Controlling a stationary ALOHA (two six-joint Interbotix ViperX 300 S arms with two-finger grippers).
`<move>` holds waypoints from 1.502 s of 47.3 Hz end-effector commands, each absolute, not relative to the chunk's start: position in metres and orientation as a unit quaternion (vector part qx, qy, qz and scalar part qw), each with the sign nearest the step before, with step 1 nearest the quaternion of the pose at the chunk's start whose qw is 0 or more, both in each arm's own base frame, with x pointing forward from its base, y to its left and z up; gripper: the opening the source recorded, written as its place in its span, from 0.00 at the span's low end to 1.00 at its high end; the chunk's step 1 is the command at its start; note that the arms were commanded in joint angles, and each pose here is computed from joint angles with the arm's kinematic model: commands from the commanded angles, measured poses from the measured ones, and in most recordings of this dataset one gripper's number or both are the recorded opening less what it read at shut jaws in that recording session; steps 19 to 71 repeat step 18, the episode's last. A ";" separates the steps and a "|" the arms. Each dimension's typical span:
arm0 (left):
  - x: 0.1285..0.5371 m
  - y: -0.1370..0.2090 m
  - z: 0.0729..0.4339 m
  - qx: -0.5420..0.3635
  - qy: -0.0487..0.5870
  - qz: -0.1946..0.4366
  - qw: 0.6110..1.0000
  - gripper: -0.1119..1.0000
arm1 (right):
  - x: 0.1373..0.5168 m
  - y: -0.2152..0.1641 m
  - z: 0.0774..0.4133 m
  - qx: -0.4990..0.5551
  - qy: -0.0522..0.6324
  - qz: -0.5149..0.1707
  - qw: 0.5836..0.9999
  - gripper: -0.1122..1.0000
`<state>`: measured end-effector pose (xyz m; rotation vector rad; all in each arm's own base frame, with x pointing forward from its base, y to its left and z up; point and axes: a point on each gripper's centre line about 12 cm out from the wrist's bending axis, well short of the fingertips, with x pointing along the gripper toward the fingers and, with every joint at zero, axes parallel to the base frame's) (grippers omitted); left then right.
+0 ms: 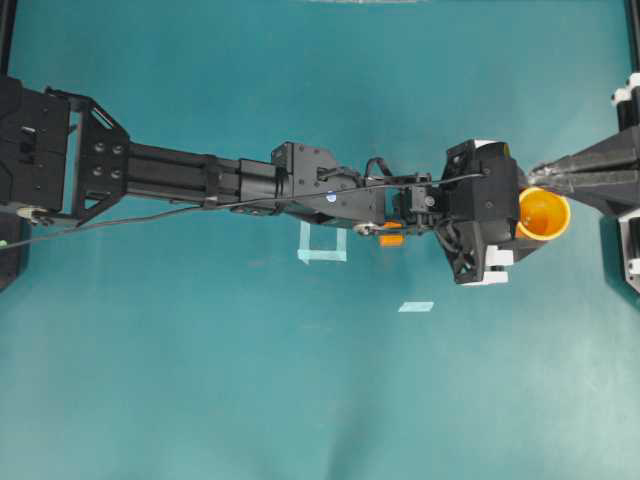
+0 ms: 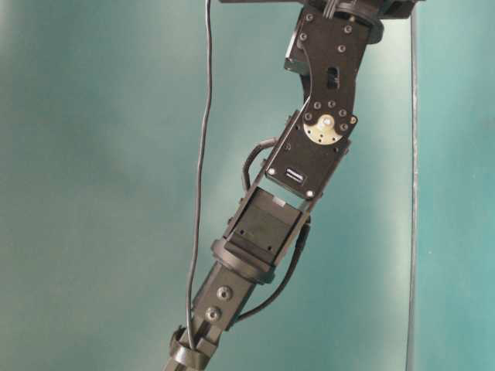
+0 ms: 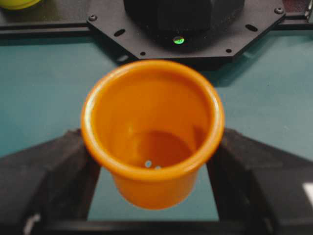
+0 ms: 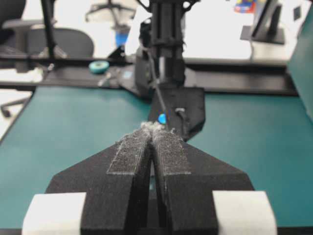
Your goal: Move the cup to the right with left arm.
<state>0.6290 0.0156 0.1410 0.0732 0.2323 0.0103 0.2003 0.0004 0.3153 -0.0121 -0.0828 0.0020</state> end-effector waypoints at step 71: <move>0.632 0.015 0.168 0.037 0.088 0.005 0.995 0.67 | 0.201 0.000 0.330 -0.011 -0.060 0.001 0.998 0.11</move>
